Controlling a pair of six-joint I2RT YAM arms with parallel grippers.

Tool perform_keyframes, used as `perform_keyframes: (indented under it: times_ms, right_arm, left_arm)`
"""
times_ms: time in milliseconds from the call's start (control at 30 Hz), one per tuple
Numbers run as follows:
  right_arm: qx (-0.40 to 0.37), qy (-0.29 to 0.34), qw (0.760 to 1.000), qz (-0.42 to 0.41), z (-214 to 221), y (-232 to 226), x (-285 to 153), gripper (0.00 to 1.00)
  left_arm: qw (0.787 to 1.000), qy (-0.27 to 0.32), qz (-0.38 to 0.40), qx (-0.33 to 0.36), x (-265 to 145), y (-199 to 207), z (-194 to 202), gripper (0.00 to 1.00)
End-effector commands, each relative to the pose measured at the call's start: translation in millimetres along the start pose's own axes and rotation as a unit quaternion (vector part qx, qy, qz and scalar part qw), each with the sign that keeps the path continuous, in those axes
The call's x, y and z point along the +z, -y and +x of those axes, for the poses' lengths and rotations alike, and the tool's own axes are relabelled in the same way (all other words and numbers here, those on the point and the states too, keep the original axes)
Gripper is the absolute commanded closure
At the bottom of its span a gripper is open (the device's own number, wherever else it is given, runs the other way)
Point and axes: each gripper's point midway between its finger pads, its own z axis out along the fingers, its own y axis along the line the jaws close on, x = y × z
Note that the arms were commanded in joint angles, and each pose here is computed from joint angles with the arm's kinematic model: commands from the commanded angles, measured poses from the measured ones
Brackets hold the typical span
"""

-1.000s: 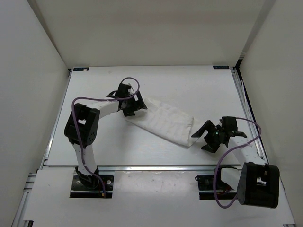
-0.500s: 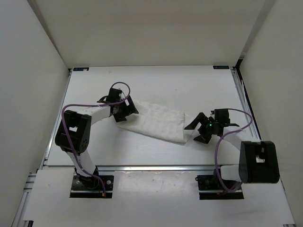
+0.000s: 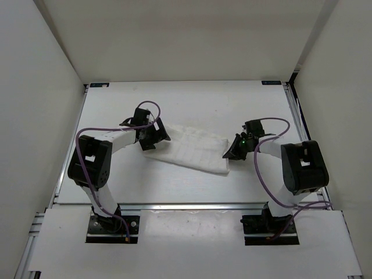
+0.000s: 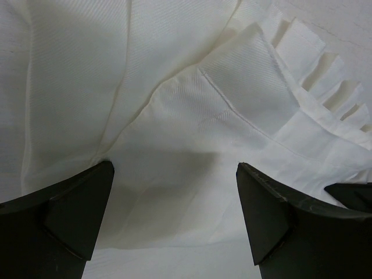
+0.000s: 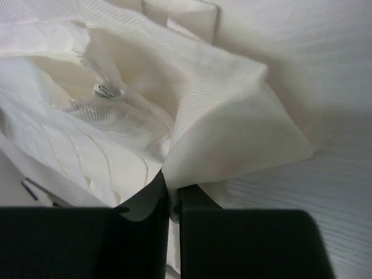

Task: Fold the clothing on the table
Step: Fold the skirt

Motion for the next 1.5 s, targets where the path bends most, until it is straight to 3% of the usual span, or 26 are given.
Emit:
perform_keyframes:
  times_ms: [0, 333, 500, 733, 967, 1267, 1467]
  right_arm:
    - [-0.021, -0.010, 0.997, 0.069, 8.7, 18.3, 3.8, 1.00]
    - [0.025, 0.019, 0.995, 0.099, 16.6, 68.6, -38.2, 1.00]
    - [-0.008, 0.003, 0.995, 0.104, 26.9, 64.2, -50.9, 1.00]
    - [-0.099, 0.052, 0.989, 0.099, -14.8, -14.8, -83.8, 1.00]
    - [-0.148, 0.052, 0.987, 0.045, -49.4, -91.6, -81.6, 1.00]
    - [-0.217, -0.025, 0.973, -0.070, -22.7, -192.4, -40.0, 1.00]
    - [-0.216, -0.051, 0.966, -0.133, -20.2, -230.7, -23.7, 1.00]
  left_arm:
    - [1.000, -0.005, -0.026, -0.005, -9.7, -17.5, 3.9, 0.01]
    - [1.000, -0.023, -0.002, 0.019, -6.4, 5.0, 23.6, 0.01]
    - [0.999, -0.033, 0.015, 0.039, -2.9, 27.6, 34.5, 0.02]
    - [0.997, -0.052, 0.022, 0.060, 3.0, 41.0, 58.2, 0.01]
    - [0.997, -0.048, 0.018, 0.064, 2.1, 40.3, 57.6, 0.01]
    - [0.997, -0.039, 0.016, 0.063, -0.9, 37.2, 53.1, 0.01]
    - [0.997, -0.038, 0.010, 0.061, 0.3, 31.5, 52.0, 0.01]
